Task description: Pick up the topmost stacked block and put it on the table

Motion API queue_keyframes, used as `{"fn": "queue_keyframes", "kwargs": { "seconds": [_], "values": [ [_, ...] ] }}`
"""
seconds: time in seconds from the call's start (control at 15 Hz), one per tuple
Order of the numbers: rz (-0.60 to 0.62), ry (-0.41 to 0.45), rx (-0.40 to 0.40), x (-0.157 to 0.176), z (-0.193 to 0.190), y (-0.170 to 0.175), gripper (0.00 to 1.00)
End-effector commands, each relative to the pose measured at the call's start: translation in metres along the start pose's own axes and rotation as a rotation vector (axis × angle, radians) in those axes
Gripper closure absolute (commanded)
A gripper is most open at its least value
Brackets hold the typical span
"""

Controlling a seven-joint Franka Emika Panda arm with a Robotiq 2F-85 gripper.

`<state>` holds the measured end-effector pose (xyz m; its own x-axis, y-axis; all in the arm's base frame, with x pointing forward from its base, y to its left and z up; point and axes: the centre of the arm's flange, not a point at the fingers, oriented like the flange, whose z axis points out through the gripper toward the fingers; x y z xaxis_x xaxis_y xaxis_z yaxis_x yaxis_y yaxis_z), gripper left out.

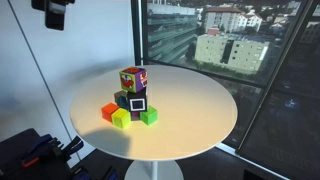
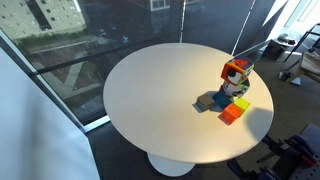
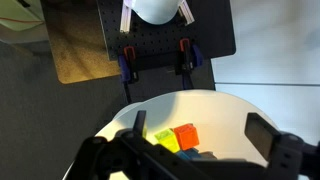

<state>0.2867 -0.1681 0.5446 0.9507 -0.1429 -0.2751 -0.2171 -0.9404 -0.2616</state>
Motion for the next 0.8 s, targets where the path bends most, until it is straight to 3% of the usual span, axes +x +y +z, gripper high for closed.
{"fn": "queue_keyframes", "kwargs": {
  "seconds": [0.0,0.73],
  "values": [
    [0.0,0.001,0.0,0.0,0.0,0.0,0.0],
    [0.006,0.019,-0.001,0.014,0.006,-0.007,0.0]
  ]
}}
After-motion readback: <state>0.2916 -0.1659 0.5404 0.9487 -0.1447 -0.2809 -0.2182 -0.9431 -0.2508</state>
